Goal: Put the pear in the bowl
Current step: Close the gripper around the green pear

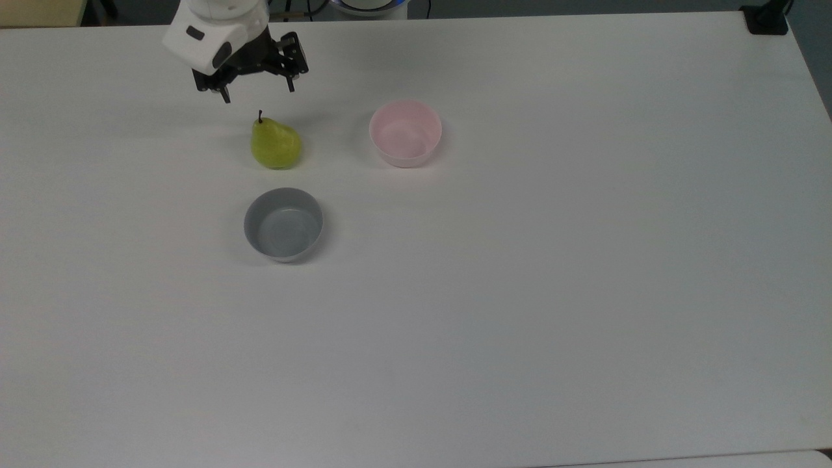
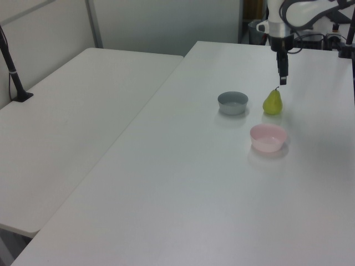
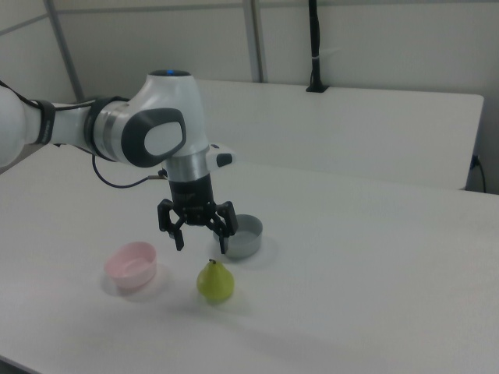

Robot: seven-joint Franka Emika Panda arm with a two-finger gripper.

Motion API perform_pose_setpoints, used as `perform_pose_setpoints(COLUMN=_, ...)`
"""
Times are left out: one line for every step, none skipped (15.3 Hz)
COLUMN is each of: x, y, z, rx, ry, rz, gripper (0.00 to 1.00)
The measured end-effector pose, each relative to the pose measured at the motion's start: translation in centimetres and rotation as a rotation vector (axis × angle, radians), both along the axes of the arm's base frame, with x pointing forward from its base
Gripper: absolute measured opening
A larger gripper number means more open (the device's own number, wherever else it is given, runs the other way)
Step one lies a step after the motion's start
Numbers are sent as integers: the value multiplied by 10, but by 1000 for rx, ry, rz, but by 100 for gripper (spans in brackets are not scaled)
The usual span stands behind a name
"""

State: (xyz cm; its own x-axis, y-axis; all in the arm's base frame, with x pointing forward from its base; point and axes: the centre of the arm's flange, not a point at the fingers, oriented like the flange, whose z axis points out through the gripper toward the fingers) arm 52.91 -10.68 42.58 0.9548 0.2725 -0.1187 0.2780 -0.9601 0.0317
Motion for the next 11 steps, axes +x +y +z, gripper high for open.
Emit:
perform_pose_setpoints(x=1, y=0, z=-7, rx=0, ry=1, rz=1, gripper=100)
perform_pose_setpoints(x=3, y=0, z=-14, rx=-1, ry=3, rz=2, gripper=100)
perform_pose_setpoints(x=6, y=0, z=-21, rx=-2, ry=4, rz=3, gripper=100)
perform_pose_setpoints(x=10, y=-1, z=-33, rx=-3, ry=4, rz=6, gripper=100)
perform_pose_setpoints(x=12, y=-1, z=-40, rx=-4, ry=7, rz=7, gripper=100)
perform_pose_setpoints(x=15, y=-1, z=-50, rx=-4, ry=13, rz=8, gripper=100)
perform_pose_setpoints(x=17, y=-1, z=-59, rx=-4, ry=20, rz=9, gripper=100)
perform_pose_setpoints(x=18, y=0, z=-66, rx=-4, ry=28, rz=11, gripper=100)
perform_pose_setpoints(x=19, y=1, z=-70, rx=-4, ry=31, rz=13, gripper=100)
perform_pose_setpoints(x=20, y=2, z=-77, rx=-4, ry=34, rz=17, gripper=100)
perform_pose_setpoints(x=21, y=2, z=-81, rx=-4, ry=35, rz=18, gripper=99)
